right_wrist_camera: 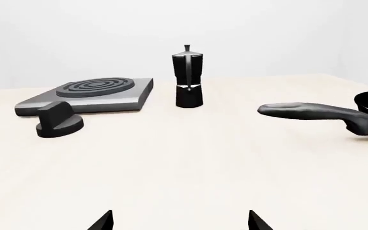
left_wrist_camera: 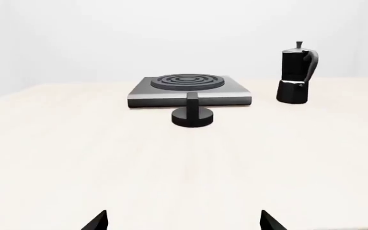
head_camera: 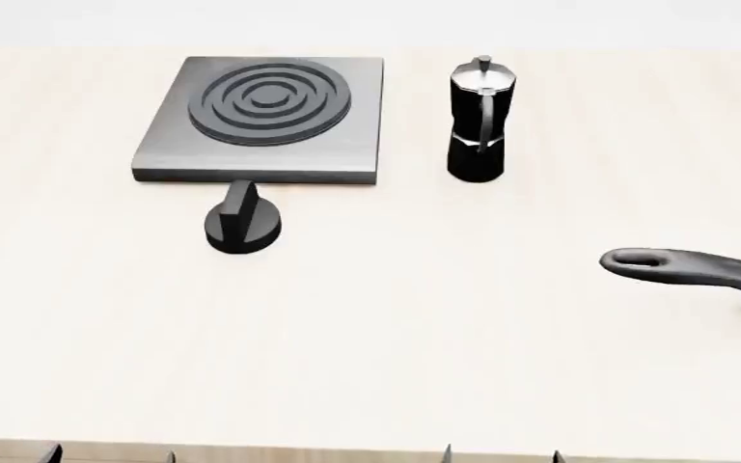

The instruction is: Put the moka pot on the stove.

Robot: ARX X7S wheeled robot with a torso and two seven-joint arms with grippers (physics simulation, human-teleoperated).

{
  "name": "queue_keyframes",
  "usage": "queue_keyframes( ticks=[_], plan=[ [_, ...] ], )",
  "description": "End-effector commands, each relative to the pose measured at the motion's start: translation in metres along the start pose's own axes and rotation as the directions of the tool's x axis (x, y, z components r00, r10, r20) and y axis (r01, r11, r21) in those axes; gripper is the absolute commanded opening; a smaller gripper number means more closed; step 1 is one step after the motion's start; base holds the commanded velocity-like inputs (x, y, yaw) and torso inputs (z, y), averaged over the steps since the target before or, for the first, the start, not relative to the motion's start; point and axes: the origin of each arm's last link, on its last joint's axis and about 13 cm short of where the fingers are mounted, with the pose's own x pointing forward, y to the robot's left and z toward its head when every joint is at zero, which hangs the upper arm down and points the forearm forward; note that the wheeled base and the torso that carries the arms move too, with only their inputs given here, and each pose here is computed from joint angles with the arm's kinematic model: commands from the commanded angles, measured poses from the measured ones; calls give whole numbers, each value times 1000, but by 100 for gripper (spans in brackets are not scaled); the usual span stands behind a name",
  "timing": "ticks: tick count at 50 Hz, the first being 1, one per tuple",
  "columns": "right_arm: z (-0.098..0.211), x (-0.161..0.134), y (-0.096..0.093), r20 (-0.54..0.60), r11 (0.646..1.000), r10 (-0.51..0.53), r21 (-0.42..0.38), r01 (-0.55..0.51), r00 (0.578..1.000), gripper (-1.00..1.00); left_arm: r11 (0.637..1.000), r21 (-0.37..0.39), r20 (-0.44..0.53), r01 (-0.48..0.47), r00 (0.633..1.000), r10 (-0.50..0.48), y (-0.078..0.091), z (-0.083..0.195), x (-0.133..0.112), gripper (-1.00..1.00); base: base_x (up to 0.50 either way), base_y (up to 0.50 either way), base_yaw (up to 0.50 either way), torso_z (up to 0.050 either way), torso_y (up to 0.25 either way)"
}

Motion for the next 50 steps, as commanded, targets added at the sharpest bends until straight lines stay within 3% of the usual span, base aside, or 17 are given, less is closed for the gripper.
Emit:
queue_keyframes(
  ticks=[1,29,50],
  plan=[
    [0,0,0,-1,1000,-2,15,2,1000,100,1000,8,16,7,1000,-7,0,0,0,100,0,0,0,0,0],
    [-36,2,0,-17,999,6,-42,-6,1000,100,1000,-11,26,10,1000,-10,-2,1,-1,100,0,0,0,0,0],
    [-20,0,7,46,998,56,-22,-55,997,100,1000,-12,58,17,998,-16,-2,8,-5,100,31,0,0,0,0]
  ],
)
